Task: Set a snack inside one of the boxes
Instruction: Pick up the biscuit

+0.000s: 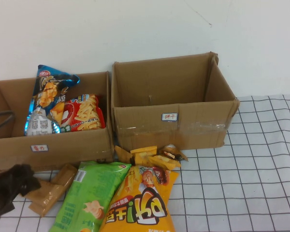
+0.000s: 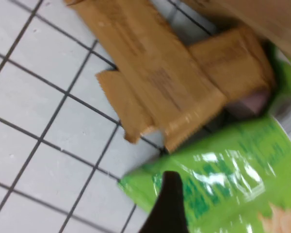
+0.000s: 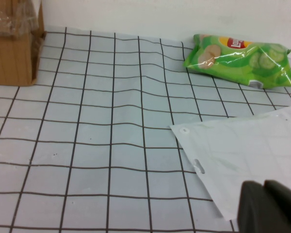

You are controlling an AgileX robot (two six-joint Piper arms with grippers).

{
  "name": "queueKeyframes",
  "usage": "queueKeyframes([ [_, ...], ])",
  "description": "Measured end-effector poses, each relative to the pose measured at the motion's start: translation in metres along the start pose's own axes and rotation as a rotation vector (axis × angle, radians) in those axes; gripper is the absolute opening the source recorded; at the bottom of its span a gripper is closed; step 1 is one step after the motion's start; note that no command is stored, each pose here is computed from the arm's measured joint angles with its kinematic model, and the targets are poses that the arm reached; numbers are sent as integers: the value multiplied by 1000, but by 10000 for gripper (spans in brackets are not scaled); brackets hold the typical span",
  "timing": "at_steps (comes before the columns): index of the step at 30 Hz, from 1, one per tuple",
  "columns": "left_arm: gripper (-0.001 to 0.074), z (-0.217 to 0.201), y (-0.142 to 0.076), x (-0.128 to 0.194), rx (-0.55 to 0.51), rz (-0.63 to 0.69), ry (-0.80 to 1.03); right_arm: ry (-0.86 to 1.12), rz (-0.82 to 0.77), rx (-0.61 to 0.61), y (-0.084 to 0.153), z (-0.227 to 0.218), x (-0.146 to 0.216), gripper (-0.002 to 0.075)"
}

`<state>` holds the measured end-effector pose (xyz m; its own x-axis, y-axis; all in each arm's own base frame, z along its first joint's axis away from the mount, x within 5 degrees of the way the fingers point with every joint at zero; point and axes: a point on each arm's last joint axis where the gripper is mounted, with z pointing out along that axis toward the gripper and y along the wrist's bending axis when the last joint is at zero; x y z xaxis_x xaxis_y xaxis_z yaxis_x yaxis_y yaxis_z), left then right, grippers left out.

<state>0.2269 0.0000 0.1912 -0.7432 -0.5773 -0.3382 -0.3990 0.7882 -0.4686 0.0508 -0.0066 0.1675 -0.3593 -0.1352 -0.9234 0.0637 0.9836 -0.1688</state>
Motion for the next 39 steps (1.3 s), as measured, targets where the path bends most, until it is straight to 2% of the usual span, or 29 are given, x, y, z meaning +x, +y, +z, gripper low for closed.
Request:
queueKeyframes([
  [2, 568, 13, 4, -4, -9, -74, -13, 0, 0, 0, 0, 0, 0, 0],
  [10, 580, 53, 20, -21, -102, -212, -89, 0, 0, 0, 0, 0, 0, 0],
  [18, 580, 89, 16, -46, -102, -314, -70, 0, -8, 0, 0, 0, 0, 0],
  [27, 580, 130, 15, -54, -90, -300, 59, 0, -8, 0, 0, 0, 0, 0],
  [39, 580, 138, 15, -47, -65, -222, 150, 0, -8, 0, 0, 0, 0, 0],
])
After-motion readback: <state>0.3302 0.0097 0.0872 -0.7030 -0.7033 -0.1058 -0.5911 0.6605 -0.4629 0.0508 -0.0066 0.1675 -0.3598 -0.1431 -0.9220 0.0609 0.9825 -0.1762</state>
